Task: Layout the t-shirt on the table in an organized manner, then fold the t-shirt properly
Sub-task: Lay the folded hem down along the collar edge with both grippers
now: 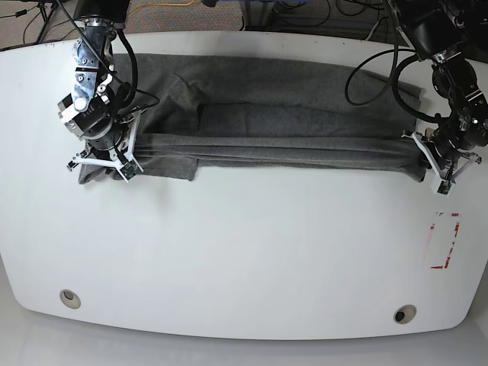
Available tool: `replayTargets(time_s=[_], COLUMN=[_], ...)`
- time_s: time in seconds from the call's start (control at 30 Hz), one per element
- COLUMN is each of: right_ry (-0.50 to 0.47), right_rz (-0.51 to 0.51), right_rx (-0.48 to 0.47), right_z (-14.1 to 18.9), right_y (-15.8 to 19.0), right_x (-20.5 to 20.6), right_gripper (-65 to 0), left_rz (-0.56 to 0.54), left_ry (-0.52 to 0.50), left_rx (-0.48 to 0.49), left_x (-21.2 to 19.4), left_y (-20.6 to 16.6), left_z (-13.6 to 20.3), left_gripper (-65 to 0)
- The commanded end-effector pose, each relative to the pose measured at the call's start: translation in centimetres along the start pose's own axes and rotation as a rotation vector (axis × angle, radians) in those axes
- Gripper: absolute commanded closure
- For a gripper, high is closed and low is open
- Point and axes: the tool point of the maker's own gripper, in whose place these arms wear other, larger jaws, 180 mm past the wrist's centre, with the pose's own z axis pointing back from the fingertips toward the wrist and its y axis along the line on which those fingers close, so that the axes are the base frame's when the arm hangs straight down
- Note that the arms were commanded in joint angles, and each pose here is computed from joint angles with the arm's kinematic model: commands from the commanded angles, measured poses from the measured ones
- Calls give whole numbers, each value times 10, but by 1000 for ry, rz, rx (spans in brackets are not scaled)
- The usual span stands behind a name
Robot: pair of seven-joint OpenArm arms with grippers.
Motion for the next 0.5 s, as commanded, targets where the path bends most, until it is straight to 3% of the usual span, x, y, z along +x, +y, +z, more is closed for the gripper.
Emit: replayTargets(time_s=[0.0,0.3,0.37,0.47], right_ry=[60,96,110,130], right_rz=[12,-12,-13,-20], right_rx=[-53,7,16,32], right_z=[7,4,4,4], right_y=[-12,17,21,29], right_x=[-14,-29,-34,-40], right_gripper=[-25,-38,-73,-198], left_rz=[-15,-34,-38,-43], left_ry=[18,84,96,122], left_rx=[74,82,79,76], left_x=[-2,-27,-31,-38], left_y=[25,29,28,27], left_z=[12,16,15,16], left_gripper=[-1,-4,-6,-7])
